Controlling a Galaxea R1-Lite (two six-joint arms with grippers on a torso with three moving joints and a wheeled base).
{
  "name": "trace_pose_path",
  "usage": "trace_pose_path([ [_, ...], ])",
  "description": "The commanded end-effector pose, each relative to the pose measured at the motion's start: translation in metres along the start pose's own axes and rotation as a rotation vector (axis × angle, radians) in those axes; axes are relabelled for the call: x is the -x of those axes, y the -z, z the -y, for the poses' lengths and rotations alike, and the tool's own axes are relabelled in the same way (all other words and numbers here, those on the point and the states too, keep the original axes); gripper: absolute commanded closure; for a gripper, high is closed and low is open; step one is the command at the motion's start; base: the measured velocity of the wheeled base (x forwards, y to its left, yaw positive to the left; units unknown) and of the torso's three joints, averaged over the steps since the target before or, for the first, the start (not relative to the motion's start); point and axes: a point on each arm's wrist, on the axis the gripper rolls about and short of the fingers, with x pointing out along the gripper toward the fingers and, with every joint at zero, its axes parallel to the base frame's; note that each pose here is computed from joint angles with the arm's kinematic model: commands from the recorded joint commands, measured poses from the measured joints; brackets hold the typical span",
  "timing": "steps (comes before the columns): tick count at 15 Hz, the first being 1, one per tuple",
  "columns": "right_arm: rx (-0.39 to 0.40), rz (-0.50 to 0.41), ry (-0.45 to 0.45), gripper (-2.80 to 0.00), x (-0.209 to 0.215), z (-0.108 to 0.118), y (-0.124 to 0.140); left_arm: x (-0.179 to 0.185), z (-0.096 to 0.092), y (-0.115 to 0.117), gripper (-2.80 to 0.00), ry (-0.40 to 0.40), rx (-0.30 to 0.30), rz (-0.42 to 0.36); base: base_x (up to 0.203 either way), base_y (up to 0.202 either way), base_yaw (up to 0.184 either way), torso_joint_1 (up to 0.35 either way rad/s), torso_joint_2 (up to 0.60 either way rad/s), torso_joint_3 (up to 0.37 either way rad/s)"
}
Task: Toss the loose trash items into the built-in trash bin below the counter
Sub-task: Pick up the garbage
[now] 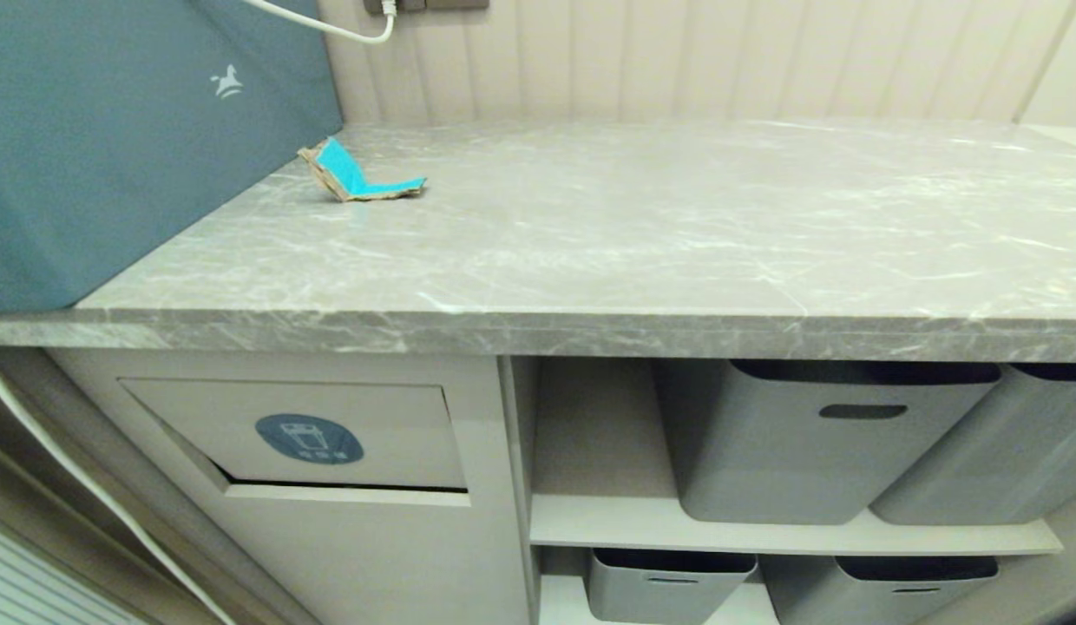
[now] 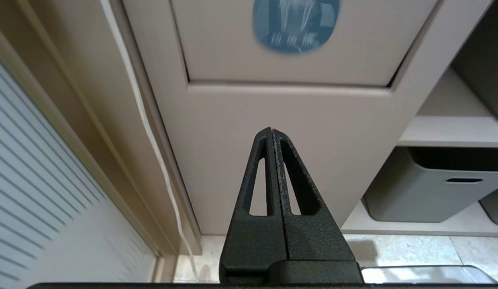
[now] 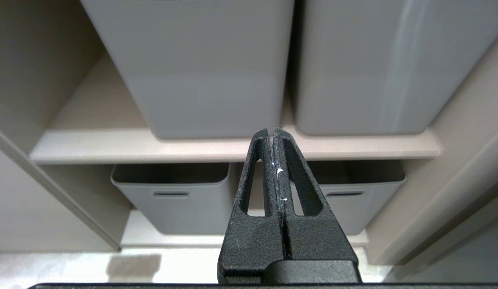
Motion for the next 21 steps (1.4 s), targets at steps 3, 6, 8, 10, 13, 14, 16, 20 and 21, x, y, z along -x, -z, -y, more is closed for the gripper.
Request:
trace_pose_path([
  [3,0.0,-0.002,0.0,0.0,-0.0002,0.0,0.0006,-0.0003,-0.0001,0.0007,0.0,-0.007,0.001,-0.003,0.0,0.0,0.0,0.172,-0.49,-0.291],
  [6,0.0,-0.004,0.0,0.0,-0.0002,0.0,0.0008,-0.0003,-0.0001,0.0007,0.0,-0.007,0.001,-0.003,0.0,0.0,0.0,0.187,-0.47,-0.286],
  [8,-0.001,-0.004,0.0,0.0,-0.0002,0.0,0.0008,-0.0003,-0.0002,0.0007,0.0,-0.009,0.001,-0.003,0.0,0.0,0.0,0.199,-0.48,-0.279],
  [10,-0.001,-0.004,0.0,0.0,-0.0002,0.0,0.0008,-0.0003,-0.0001,0.0007,0.0,-0.007,0.001,-0.003,0.0,0.0,0.0,0.206,-0.49,-0.269],
  [13,-0.001,-0.004,0.0,0.0,-0.0002,0.0,0.0008,-0.0003,-0.0002,0.0007,0.0,-0.009,0.001,-0.003,0.0,0.0,0.0,0.222,-0.5,-0.278],
  [14,-0.001,-0.004,0.0,0.0,-0.0002,0.0,0.0008,-0.0003,-0.0001,0.0007,0.0,-0.008,0.001,-0.003,0.0,0.0,0.0,0.229,-0.52,-0.286],
  [16,-0.001,-0.004,0.0,0.0,-0.0002,0.0,0.0008,-0.0003,-0.0002,0.0007,0.0,-0.009,0.001,-0.003,0.0,0.0,0.0,0.238,-0.53,-0.283],
  [20,-0.003,-0.004,0.0,0.0,-0.0002,0.0,0.0008,-0.0003,-0.0001,0.0007,0.0,-0.004,0.001,-0.003,0.0,0.0,0.0,0.247,-0.54,-0.29],
  [21,-0.001,-0.004,0.0,0.0,-0.0002,0.0,0.0008,-0.0003,-0.0001,0.0007,0.0,-0.005,0.001,-0.002,0.0,0.0,0.0,0.267,-0.57,-0.303],
])
